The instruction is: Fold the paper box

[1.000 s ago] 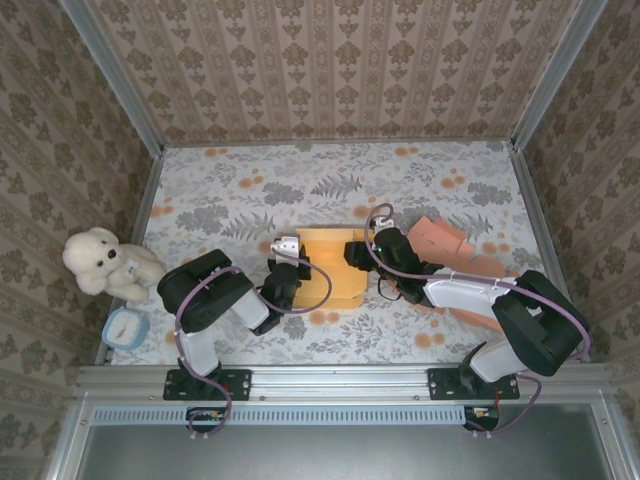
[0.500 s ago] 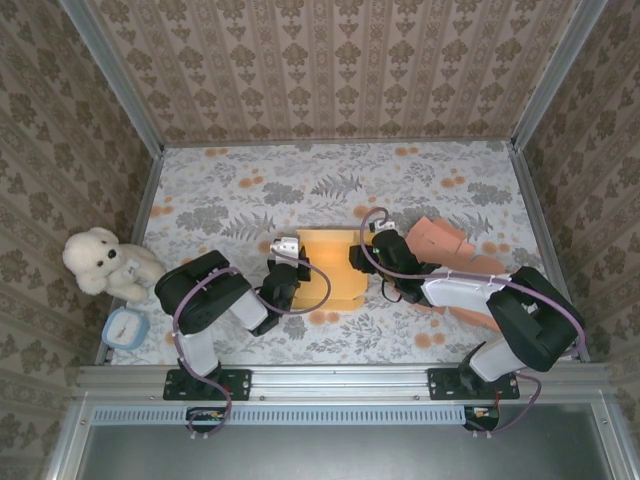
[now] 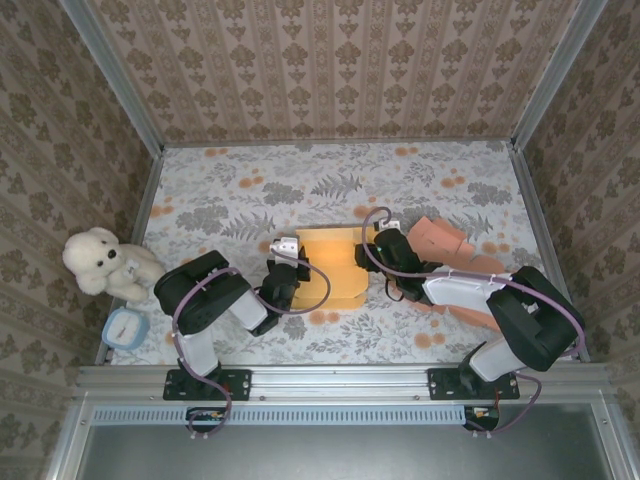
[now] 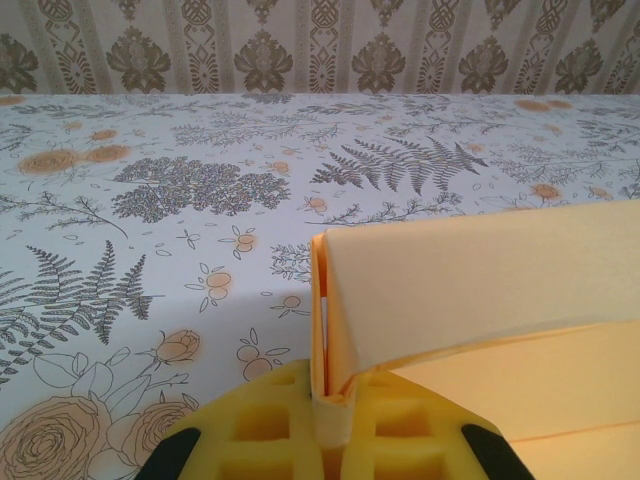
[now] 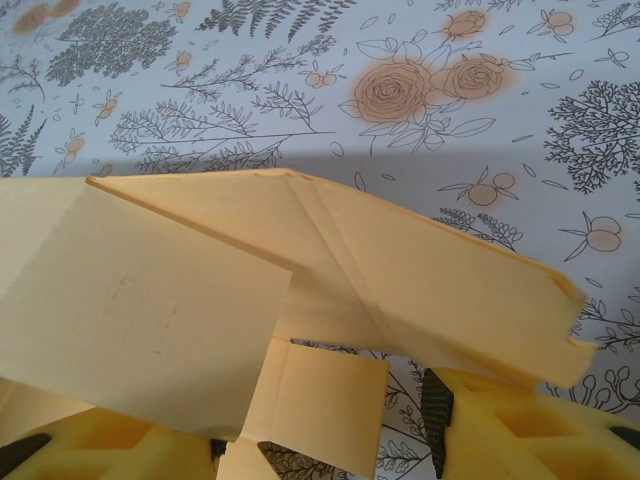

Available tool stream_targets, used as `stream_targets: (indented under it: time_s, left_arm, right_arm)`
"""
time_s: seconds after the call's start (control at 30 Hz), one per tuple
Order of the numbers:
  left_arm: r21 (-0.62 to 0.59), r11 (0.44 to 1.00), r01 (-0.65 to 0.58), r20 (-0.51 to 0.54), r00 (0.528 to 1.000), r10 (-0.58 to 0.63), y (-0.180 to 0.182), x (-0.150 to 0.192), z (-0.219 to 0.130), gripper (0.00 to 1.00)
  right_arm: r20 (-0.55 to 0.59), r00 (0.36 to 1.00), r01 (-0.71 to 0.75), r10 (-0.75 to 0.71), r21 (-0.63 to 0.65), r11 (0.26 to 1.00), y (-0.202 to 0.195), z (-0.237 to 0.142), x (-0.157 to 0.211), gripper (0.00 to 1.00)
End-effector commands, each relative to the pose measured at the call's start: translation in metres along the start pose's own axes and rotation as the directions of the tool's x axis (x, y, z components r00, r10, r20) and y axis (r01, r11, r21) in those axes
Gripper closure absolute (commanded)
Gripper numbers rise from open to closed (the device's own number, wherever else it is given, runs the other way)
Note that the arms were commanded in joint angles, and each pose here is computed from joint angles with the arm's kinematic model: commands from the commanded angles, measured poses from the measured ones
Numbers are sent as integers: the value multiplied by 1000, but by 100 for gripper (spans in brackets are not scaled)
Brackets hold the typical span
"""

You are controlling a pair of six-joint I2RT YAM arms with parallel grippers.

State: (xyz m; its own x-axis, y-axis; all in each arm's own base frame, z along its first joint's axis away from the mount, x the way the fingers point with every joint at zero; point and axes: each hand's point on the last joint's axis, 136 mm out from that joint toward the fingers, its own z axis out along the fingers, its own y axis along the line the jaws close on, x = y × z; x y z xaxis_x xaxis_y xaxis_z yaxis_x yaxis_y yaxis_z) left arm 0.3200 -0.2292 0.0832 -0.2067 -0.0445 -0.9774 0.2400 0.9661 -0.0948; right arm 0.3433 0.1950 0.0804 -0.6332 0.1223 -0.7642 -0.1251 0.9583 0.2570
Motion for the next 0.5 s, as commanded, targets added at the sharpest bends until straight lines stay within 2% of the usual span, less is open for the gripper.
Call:
stream_targets:
  time_s: [0.0, 0.47]
  left_arm:
    - [3, 1000, 2, -12, 1000, -2, 3, 1, -3, 100]
    - [12, 1000, 21, -7, 1000, -21, 2, -2, -5, 100]
  right_arm:
    - [3, 1000, 0, 0, 49, 999, -11, 4, -3, 43]
    - [-55, 996, -69, 68, -1, 998, -3, 29, 14, 43]
